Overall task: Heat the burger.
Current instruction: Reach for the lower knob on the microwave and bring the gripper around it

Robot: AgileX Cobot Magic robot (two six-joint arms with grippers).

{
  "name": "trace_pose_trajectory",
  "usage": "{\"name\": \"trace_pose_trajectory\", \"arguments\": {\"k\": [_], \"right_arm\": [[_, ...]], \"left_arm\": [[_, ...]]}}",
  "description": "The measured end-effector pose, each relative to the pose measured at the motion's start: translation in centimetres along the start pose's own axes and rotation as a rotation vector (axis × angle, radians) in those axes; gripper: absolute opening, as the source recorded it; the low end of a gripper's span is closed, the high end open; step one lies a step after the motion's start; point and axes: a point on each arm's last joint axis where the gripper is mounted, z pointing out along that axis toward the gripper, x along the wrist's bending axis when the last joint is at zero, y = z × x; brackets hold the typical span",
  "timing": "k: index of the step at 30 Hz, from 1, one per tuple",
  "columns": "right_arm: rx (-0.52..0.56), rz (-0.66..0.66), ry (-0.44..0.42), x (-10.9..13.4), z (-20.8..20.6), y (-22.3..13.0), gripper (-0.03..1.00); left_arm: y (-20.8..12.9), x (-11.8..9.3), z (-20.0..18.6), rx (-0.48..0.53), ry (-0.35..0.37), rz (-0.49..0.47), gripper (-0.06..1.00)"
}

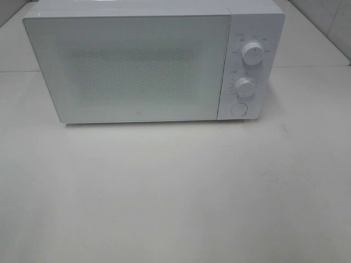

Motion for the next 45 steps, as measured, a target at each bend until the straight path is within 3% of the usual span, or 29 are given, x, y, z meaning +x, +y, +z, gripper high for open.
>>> {"name": "trace_pose_trajectory", "arguments": {"k": [7, 12, 19, 40, 45], "right_arm": [[0.097, -0.031, -0.013, 0.3, 2.2, 0.7, 0.76], [0.104, -0.037, -0.010, 0.5, 3.3, 1.3, 0.76], [0.007, -0.063, 0.020, 1.1, 5.1, 3.0, 0.76], [-0.097, -0.117, 0.072, 2.6, 12.8, 5.7, 0.76], [-0.191, -0.118, 0.115, 3.3, 15.7, 6.4, 0.76]], "left_arm": [[0.0, 0.0, 0.0, 0.000, 0.000, 0.000, 0.99], [0.0, 0.0, 0.0, 0.000, 0.000, 0.000, 0.99], [0.0, 0.0, 0.0, 0.000, 0.000, 0.000, 0.99], [0.0, 0.0, 0.0, 0.000, 0.000, 0.000, 0.99], [0.0, 0.0, 0.0, 0.000, 0.000, 0.000, 0.99]]}}
